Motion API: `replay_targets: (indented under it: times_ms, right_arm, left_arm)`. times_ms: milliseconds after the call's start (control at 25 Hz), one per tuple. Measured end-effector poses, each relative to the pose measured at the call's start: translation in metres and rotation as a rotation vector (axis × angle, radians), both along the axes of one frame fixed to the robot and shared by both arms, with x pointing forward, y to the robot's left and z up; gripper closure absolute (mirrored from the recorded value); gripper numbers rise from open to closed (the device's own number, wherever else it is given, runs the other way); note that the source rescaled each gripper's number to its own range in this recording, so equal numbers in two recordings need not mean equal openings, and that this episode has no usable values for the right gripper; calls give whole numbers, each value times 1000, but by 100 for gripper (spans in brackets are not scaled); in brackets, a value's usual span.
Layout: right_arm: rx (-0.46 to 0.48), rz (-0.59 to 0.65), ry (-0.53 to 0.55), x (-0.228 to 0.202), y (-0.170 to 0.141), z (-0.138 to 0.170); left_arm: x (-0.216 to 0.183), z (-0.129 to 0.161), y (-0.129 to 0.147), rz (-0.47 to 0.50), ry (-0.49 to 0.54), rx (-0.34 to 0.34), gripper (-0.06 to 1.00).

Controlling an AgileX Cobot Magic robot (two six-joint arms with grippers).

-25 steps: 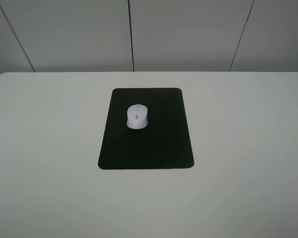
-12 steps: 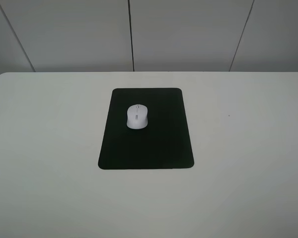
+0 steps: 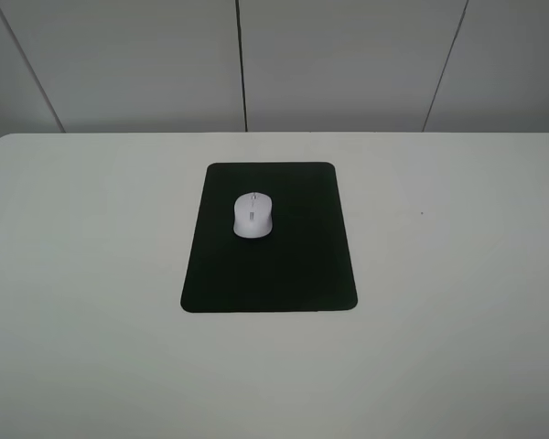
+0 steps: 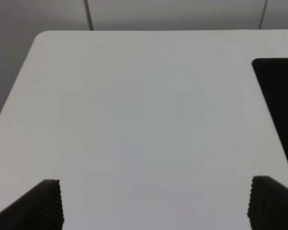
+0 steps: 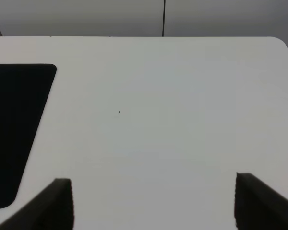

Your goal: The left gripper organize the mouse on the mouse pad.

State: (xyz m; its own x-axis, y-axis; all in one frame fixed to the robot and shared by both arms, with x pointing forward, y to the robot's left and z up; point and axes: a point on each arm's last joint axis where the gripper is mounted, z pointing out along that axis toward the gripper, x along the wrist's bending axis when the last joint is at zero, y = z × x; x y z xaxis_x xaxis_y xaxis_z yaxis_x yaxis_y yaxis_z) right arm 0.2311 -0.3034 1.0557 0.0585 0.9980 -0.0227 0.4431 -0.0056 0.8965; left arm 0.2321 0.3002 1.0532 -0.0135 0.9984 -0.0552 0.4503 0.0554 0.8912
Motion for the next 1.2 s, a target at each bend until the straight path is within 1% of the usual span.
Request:
replay_targets:
  times_ms: [160,280,440,560,1200]
  right_arm:
    - [0,0,0,0,0,0]
    - [0,0,0,0,0,0]
    - [0,0,0,0,0,0]
    - [0,0,0,0,0,0]
    - [0,0,0,0,0,0]
  left_arm:
    - [0,0,0,71,0,1,-6]
    - [0,0,-1,101,0,2,-6]
    - [0,0,1,101,2,49,-6]
    - [0,0,1,97,3,62,-6]
    - [0,0,1,98,3,63,-6]
